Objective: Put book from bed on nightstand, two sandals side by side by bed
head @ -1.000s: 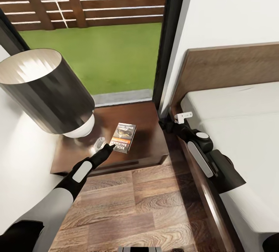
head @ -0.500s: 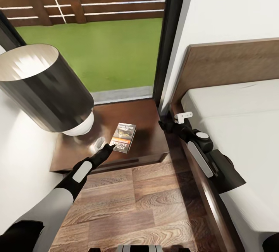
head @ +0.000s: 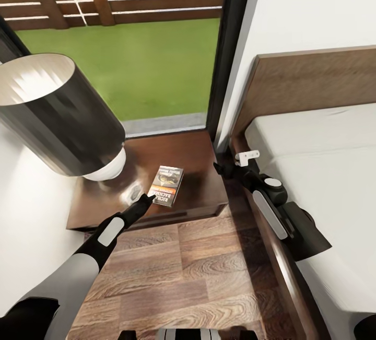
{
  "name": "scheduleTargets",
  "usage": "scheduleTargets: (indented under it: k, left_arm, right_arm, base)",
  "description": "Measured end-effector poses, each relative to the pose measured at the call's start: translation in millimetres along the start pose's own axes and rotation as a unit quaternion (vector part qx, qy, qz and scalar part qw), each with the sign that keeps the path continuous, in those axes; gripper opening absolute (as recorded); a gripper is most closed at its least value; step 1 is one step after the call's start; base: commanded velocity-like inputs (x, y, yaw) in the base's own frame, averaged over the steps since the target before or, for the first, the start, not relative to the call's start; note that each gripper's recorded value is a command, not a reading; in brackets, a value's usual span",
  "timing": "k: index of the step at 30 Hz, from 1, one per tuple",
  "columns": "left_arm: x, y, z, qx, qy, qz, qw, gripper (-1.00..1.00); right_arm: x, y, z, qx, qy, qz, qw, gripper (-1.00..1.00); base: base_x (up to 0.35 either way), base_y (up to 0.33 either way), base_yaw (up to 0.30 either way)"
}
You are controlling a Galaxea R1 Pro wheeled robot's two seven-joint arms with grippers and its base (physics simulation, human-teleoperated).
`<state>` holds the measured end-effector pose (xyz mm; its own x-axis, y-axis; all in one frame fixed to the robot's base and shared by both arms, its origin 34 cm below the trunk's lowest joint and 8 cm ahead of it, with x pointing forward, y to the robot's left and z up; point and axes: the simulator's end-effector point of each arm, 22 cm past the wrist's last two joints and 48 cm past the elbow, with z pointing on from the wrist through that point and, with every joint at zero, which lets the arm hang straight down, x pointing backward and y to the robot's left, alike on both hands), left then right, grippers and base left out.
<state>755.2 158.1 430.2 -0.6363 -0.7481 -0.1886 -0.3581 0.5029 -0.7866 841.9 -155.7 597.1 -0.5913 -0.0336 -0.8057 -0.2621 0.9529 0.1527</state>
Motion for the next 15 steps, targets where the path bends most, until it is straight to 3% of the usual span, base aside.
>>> scheduleTargets:
  k: [15]
  left_arm:
    - [6, 11, 2.9, -0.007, 0.004, -0.005, 1.0000, -1.00]
  right_arm:
    - [12, -1, 5.6, 0.000, 0.009, 0.003, 1.0000, 1.00]
  base:
    - [0.000, 0.000, 0.000]
